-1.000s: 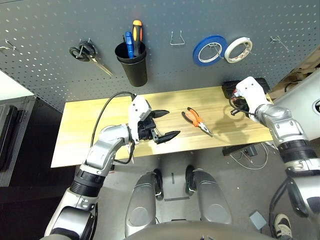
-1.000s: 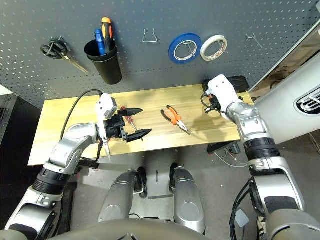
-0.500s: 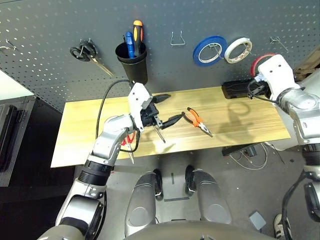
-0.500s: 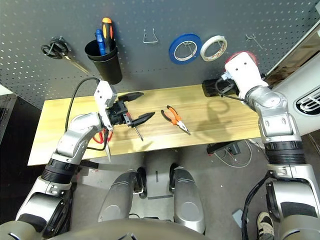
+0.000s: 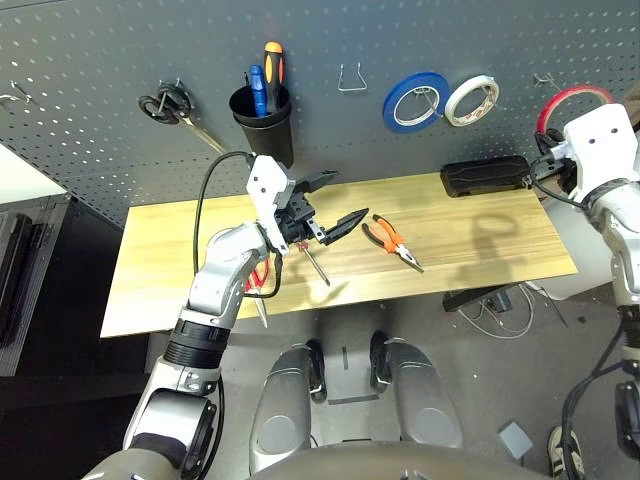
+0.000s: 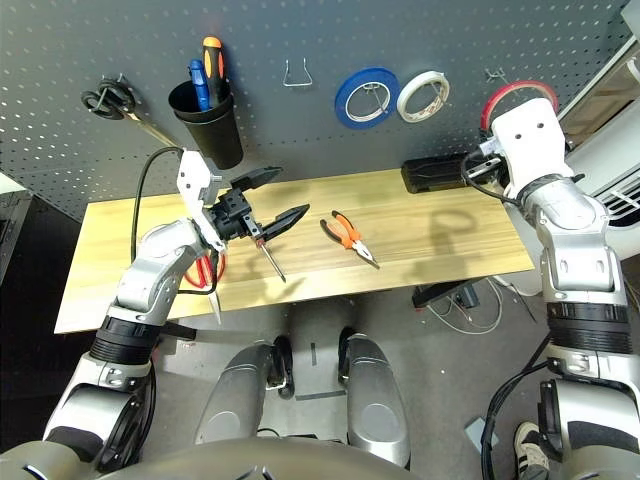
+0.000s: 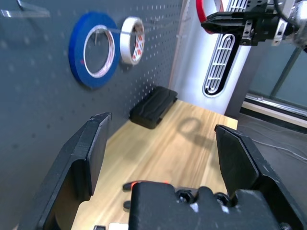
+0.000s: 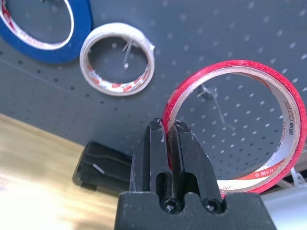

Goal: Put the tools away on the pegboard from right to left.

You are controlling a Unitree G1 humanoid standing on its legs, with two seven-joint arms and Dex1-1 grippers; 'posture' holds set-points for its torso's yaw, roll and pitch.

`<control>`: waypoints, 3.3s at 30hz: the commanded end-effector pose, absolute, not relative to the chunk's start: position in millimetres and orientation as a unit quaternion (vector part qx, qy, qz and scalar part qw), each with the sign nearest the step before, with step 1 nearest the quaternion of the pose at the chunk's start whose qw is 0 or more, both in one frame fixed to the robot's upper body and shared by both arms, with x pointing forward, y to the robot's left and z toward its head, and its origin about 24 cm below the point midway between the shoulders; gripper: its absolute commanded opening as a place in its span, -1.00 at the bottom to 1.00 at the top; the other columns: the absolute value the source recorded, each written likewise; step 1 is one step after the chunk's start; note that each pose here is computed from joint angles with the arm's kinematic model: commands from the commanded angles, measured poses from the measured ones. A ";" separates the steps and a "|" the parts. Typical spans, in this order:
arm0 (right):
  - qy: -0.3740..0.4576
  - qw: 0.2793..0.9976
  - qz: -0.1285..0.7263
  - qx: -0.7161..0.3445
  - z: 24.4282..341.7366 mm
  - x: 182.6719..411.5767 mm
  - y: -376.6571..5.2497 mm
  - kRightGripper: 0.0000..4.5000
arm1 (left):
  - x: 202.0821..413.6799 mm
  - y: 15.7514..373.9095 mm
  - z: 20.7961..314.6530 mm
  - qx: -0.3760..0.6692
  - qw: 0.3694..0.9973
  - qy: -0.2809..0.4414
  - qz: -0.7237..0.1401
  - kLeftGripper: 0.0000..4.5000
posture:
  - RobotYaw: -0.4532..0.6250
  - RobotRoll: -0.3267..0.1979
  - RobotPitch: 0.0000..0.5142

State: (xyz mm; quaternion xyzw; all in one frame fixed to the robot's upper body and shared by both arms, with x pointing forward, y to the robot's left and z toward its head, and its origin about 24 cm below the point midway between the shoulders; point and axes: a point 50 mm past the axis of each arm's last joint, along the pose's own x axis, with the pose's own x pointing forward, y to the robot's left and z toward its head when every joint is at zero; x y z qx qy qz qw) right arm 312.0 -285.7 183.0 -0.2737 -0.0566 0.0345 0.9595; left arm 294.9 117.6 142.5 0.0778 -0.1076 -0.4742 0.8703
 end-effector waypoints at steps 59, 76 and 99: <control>0.049 0.953 0.257 -0.151 226.6 343.4 -310.9 0.98 | 289.0 125.8 177.8 0.096 0.860 -0.096 -0.492 1.00 | -0.31 0.25 -0.42; 0.295 0.898 0.307 -0.109 137.1 317.6 -246.3 0.98 | 275.7 134.0 140.7 0.131 0.835 0.001 -0.535 1.00 | -0.29 0.25 -0.34; 0.403 0.876 0.236 -0.121 38.5 356.2 -144.1 0.98 | 260.3 143.1 120.9 0.134 0.796 0.071 -0.586 1.00 | -0.29 0.25 -0.01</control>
